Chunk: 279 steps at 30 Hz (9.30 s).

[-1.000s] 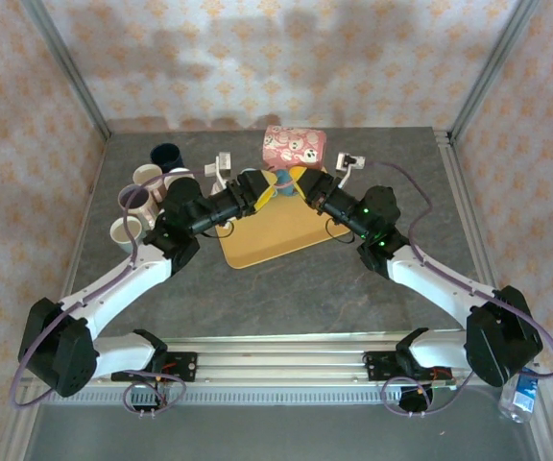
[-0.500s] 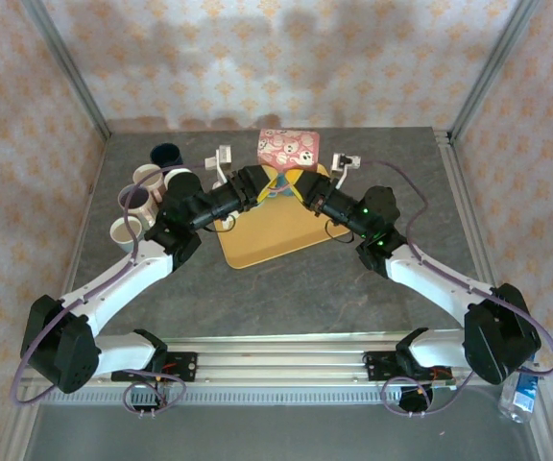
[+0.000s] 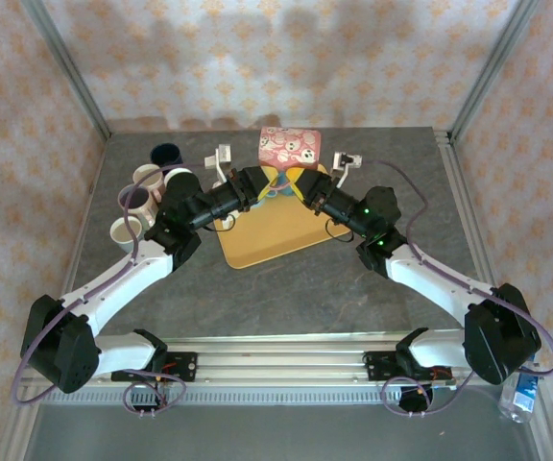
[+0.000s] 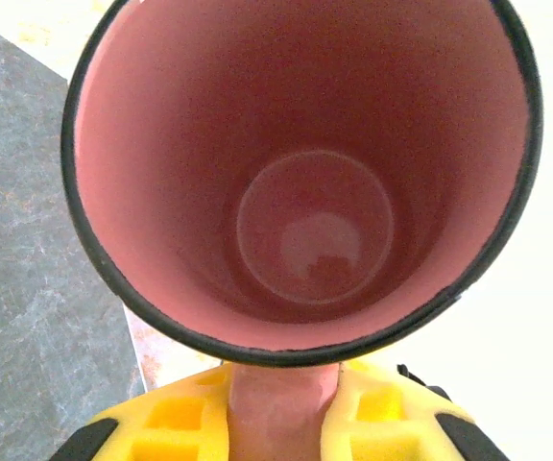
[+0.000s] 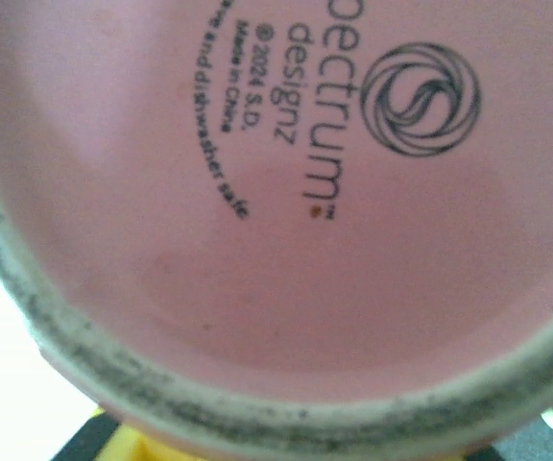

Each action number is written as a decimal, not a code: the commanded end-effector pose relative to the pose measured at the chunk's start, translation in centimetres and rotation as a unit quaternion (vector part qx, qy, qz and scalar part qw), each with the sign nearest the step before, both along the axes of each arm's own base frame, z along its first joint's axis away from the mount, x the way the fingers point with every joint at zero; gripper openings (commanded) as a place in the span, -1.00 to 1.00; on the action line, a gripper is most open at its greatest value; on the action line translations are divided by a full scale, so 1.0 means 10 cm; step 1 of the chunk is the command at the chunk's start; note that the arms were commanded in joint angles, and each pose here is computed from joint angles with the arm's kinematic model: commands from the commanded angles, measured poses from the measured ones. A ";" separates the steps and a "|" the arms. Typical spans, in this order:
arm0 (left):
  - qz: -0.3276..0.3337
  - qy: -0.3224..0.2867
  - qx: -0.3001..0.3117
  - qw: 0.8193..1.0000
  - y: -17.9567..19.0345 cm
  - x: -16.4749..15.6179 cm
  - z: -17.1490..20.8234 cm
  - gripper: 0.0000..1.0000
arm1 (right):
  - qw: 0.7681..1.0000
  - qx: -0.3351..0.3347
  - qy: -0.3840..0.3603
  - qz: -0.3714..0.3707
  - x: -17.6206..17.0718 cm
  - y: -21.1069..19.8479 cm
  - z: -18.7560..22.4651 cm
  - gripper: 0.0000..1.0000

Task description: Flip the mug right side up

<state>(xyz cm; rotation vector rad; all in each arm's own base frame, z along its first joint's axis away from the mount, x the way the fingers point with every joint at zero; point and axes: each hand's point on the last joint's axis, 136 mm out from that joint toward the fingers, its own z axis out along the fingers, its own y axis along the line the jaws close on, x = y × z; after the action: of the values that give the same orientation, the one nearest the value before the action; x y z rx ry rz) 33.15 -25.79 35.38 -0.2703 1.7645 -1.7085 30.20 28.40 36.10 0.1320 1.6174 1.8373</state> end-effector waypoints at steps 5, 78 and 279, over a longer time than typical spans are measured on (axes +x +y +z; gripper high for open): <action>0.037 -0.079 -0.003 0.996 0.16 -0.09 0.38 -1.00 | 0.997 -0.010 -0.071 -0.018 -0.11 -0.05 0.31 0.15; 0.068 -0.052 0.674 0.734 1.94 -0.93 -1.60 -1.00 | 0.862 -0.491 -0.042 -0.121 0.09 -0.74 -1.10 0.31; 0.082 0.124 0.347 0.926 1.23 0.04 -1.64 0.04 | 0.797 -0.527 0.192 0.224 1.64 -1.61 -3.21 -0.38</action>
<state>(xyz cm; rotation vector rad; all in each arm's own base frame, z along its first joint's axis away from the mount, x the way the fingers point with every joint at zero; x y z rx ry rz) 32.91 -12.70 17.43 -0.3465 2.3656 -0.8444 47.26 11.97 4.61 -0.4500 2.9061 0.8725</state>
